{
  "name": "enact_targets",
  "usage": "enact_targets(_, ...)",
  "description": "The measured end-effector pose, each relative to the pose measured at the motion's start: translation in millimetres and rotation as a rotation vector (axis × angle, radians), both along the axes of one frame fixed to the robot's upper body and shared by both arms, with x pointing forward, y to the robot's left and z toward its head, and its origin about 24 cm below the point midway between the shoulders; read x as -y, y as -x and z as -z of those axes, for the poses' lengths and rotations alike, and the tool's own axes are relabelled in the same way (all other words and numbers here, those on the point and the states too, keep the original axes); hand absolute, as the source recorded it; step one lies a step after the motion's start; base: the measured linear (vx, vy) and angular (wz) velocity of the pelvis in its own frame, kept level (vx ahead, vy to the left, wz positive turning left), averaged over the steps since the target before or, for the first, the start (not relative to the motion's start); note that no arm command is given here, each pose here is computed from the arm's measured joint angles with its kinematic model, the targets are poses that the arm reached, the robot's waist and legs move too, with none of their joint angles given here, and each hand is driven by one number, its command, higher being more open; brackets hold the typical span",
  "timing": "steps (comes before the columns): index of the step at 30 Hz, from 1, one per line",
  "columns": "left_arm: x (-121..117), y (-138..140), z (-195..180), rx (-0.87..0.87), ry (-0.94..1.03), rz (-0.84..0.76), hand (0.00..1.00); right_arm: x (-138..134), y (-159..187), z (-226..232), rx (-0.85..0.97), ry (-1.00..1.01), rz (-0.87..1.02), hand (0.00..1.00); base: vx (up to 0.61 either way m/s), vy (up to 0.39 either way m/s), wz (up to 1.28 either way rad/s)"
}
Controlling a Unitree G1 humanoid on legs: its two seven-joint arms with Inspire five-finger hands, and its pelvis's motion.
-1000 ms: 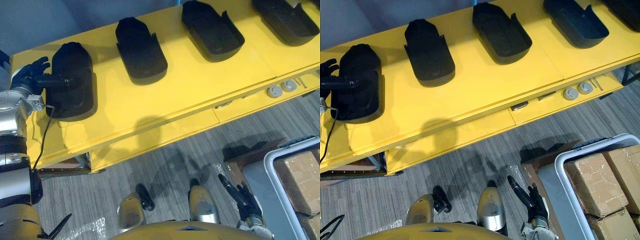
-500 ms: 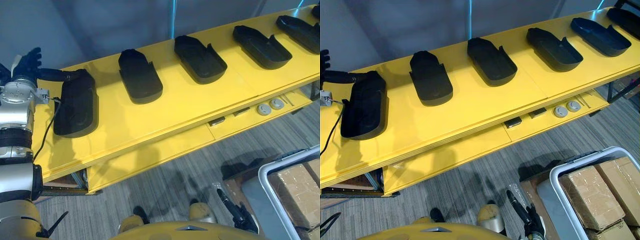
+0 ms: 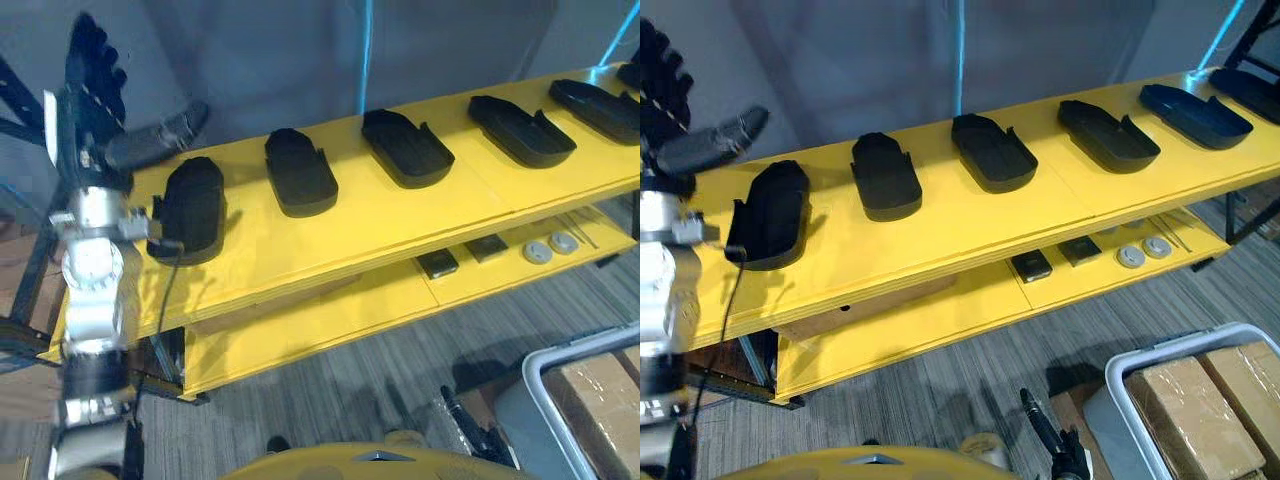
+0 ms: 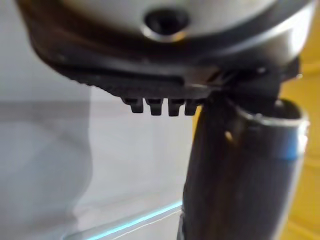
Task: Walk over and take three plastic housings, then place them on the shelf
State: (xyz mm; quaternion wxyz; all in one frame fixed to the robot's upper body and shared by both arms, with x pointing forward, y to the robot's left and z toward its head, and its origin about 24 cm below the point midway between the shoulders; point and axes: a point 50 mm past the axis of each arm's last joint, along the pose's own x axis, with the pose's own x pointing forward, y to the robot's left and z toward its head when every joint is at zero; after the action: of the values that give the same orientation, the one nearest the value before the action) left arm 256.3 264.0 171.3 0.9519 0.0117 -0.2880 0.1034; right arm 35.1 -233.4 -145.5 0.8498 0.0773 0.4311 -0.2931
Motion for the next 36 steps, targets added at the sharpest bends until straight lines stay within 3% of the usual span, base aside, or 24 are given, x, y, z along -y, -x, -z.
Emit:
enact_targets(7, 22.4, 39.8, 79.1, -0.267, 0.122, 0.046, 1.0, -4.5, 1.9, 2.3, -0.024, 0.01, 0.03, 1.0, -0.03, -0.002, 0.19)
enact_targets(15, 34.3, 48.3, 93.9, -0.335, 0.098, 0.152, 1.0, -7.8, -11.9, -0.6, 0.025, 0.048, 0.021, 1.0, 0.0, 0.0, 0.04)
enact_targets(16, 34.4, 48.2, 93.9, -0.335, 0.098, 0.152, 0.0, -8.0, -13.6, -0.8, 0.028, 0.048, 0.021, 1.0, 0.02, 0.002, 0.05)
enact_targets(36, 39.2, 62.9, 123.1, -0.478, 0.119, 0.189, 0.0, -10.2, -19.7, 4.4, 0.013, 0.02, 0.018, 1.0, 0.03, -0.004, 0.02)
